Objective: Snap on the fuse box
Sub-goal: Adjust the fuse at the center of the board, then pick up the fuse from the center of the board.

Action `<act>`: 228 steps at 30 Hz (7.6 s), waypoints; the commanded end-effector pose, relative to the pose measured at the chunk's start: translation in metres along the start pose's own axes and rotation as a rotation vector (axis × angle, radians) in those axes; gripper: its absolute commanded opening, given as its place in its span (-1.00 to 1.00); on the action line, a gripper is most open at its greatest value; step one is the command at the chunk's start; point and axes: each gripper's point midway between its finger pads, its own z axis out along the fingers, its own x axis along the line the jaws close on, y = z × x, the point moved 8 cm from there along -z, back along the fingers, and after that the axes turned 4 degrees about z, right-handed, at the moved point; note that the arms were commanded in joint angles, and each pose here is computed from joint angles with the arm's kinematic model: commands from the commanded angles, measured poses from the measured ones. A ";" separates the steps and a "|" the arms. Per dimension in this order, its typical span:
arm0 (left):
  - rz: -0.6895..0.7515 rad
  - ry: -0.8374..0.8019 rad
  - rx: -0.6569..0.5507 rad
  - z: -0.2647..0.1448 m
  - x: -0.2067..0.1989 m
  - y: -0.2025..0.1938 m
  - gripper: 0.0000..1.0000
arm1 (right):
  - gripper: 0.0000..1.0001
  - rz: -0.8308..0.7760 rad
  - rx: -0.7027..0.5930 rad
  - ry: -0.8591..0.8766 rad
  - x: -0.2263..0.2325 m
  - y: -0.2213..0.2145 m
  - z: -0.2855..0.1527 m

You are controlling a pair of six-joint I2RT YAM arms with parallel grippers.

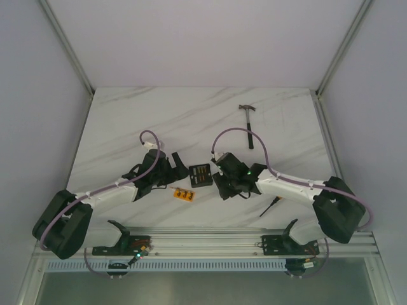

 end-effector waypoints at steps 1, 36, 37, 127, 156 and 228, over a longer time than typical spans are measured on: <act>0.009 0.001 0.014 -0.002 0.002 -0.002 1.00 | -0.04 0.036 0.003 -0.070 -0.006 -0.006 -0.004; 0.004 -0.007 0.015 -0.003 0.001 -0.002 1.00 | -0.19 0.005 -0.028 -0.062 0.004 0.006 0.004; 0.005 -0.007 0.016 -0.003 0.001 -0.002 1.00 | -0.20 -0.018 -0.041 -0.081 0.002 0.008 0.003; -0.128 -0.551 0.080 -0.027 -0.062 0.007 -0.03 | -0.62 -0.331 -0.373 0.155 0.047 0.080 -0.030; -0.095 -0.556 0.090 -0.022 -0.076 0.003 -1.00 | -0.55 -0.318 -0.419 0.180 0.052 0.087 -0.025; -0.378 -1.066 -0.457 -0.124 -0.106 0.050 -1.00 | -0.84 0.324 -1.095 1.074 0.076 0.115 -0.114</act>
